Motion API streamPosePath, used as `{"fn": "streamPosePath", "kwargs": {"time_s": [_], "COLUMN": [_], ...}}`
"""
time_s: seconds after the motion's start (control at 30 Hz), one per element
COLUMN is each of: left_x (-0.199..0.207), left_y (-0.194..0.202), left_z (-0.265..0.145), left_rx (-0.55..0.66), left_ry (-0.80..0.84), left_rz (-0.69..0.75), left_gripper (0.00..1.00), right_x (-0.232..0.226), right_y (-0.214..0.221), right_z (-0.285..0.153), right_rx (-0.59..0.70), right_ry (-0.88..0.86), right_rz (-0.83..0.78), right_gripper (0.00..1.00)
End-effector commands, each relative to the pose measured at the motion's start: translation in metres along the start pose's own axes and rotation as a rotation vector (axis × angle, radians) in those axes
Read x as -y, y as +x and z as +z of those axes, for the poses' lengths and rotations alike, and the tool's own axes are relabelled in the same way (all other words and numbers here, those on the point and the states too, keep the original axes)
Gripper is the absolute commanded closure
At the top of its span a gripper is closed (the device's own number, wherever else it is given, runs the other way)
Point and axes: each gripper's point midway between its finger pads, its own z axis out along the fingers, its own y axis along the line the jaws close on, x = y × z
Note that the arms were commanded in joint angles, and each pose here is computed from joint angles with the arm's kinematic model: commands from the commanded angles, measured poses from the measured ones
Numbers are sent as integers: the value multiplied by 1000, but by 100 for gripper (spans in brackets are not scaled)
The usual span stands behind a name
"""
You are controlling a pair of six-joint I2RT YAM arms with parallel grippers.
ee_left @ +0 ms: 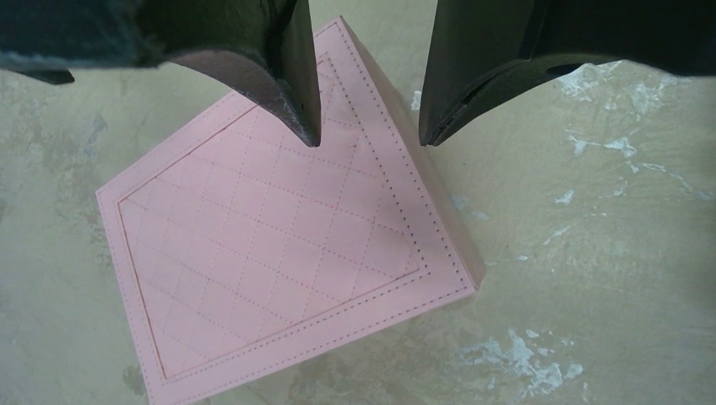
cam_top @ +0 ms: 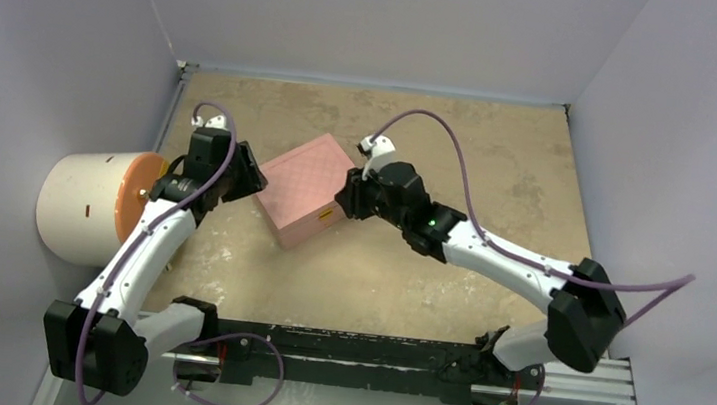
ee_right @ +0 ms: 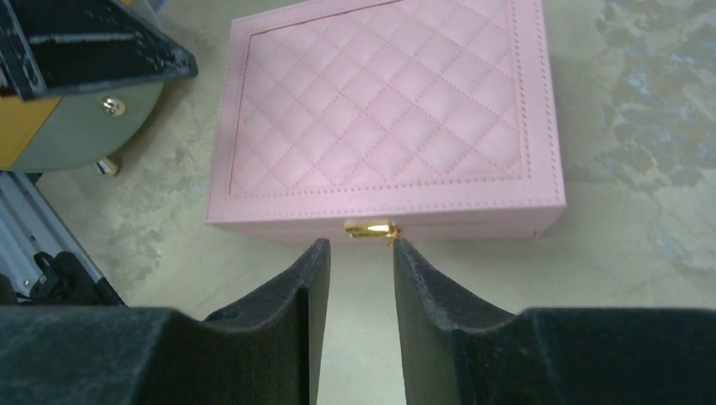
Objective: Organize the mixed jewelry
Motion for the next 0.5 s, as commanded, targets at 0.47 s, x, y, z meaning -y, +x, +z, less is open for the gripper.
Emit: {"fn": "streamPosePath", "kwargs": {"time_s": [0.47], "left_x": [3], "left_y": [10], "left_z": [-4], "left_rx": [42], "left_ry": [89], "left_rz": [50], "left_gripper": [54], "right_x": [-10], "right_y": [0], "right_z": [76], "right_rx": [-166], "right_ry": [16], "right_rz": [-105], "right_gripper": [82]}}
